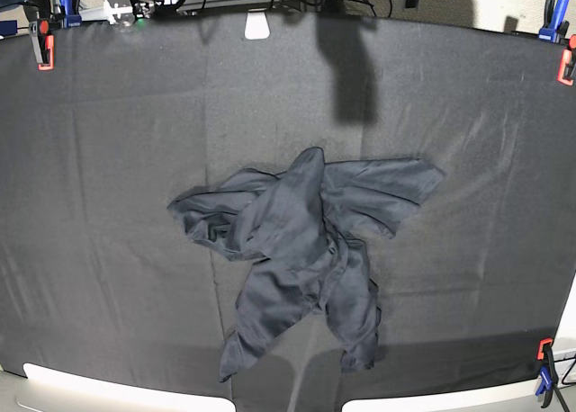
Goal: Layout the t-shirt on the table in an organized manner, then fold the t-shirt properly
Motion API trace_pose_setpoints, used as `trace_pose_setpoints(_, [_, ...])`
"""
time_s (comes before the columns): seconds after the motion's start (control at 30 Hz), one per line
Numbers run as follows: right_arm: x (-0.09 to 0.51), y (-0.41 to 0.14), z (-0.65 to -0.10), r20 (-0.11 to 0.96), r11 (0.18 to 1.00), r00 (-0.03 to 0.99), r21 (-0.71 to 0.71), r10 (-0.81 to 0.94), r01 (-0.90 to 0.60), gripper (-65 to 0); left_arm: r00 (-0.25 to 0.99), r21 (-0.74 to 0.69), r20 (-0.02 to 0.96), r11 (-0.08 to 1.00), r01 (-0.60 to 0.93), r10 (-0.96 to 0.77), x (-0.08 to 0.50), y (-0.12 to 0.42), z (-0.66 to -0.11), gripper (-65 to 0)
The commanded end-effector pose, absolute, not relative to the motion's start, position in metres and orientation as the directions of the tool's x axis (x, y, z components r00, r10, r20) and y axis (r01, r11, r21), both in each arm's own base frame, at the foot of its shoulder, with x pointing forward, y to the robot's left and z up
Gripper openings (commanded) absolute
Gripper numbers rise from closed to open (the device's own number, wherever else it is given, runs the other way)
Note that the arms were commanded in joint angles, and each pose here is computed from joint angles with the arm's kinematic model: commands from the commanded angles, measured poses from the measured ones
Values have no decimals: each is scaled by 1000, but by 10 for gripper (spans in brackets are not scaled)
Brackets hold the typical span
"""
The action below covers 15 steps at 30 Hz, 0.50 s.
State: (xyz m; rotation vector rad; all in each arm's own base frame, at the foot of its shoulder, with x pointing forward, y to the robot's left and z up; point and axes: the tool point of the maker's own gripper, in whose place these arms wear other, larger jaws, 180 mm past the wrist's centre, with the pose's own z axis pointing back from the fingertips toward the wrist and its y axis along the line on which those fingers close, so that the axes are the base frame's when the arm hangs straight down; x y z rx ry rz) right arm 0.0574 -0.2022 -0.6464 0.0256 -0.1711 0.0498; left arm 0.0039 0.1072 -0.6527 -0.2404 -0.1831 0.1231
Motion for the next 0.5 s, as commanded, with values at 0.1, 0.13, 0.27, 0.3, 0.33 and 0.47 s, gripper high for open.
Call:
trace_pose_setpoints(0.1, [26,-141,-656,116,983,984,113,135,-148,-499,975,-250,172,963,-98,143,3,109,-652,-523])
trace_pose_setpoints(0.13, [23,-140,-656,112,982,985,116,134,-147,-499,975,-250,172,963,-98,143,3,109,-652,-523])
trace_pose_setpoints(0.27, [6,-132,-656,103,981,986,132,129,-142,-499,975,-250,172,963,-98,144,4,108,-652,-523])
trace_pose_setpoints(0.3, [1,-130,-656,103,981,986,135,128,-141,-499,975,-250,172,963,-98,144,3,108,-652,-523])
trace_pose_setpoints(0.33, [-2,-130,-656,104,980,986,136,134,-147,-499,975,-250,172,963,-98,144,3,108,-652,-523])
trace_pose_setpoints(0.47, [-12,-130,-656,93,973,980,133,176,-188,-499,975,-250,172,963,-98,144,3,108,-652,-523])
